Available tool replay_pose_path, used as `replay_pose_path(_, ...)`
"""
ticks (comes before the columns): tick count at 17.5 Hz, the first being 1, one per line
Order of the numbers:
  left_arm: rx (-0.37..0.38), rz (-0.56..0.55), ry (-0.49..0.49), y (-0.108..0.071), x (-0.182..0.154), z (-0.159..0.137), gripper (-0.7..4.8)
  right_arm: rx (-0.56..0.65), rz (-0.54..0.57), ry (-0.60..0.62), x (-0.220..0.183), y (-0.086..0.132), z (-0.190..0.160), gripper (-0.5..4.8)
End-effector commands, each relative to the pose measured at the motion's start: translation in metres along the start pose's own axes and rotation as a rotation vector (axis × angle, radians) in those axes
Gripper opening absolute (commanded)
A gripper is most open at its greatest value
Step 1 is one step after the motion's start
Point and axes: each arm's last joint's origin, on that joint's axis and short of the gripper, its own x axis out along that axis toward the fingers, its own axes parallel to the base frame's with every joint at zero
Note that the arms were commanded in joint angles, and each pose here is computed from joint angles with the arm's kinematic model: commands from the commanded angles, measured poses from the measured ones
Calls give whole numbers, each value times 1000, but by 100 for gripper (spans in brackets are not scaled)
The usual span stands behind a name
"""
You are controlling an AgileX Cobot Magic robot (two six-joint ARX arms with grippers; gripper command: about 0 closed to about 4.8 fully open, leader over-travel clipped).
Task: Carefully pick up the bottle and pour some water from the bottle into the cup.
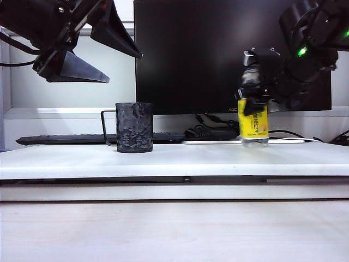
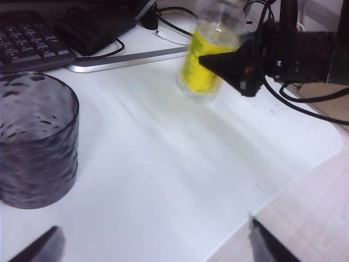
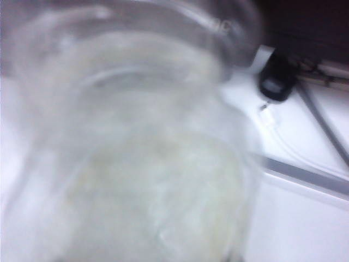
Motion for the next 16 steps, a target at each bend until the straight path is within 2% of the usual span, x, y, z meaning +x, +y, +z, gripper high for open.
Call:
replay_pose_path(1, 8, -7, -12, 0, -1, 2, 479, 0, 4, -31, -1, 0, 6, 193)
replay_pose_path(5, 8, -8, -13, -1, -1, 3, 479, -2, 0, -59, -5, -1, 12, 191)
replay_pose_path(7, 8, -8, -13, -1, -1, 3, 479, -2, 0, -58, -8, -1, 14, 143)
replay_pose_path(12, 8, -8, -13, -1, -1, 3, 479, -9, -2, -165, -36, -1, 42, 144)
replay_pose_path(16, 9, -6, -13, -1, -1, 3, 479, -25, 135, -210, -57, 4, 58, 143)
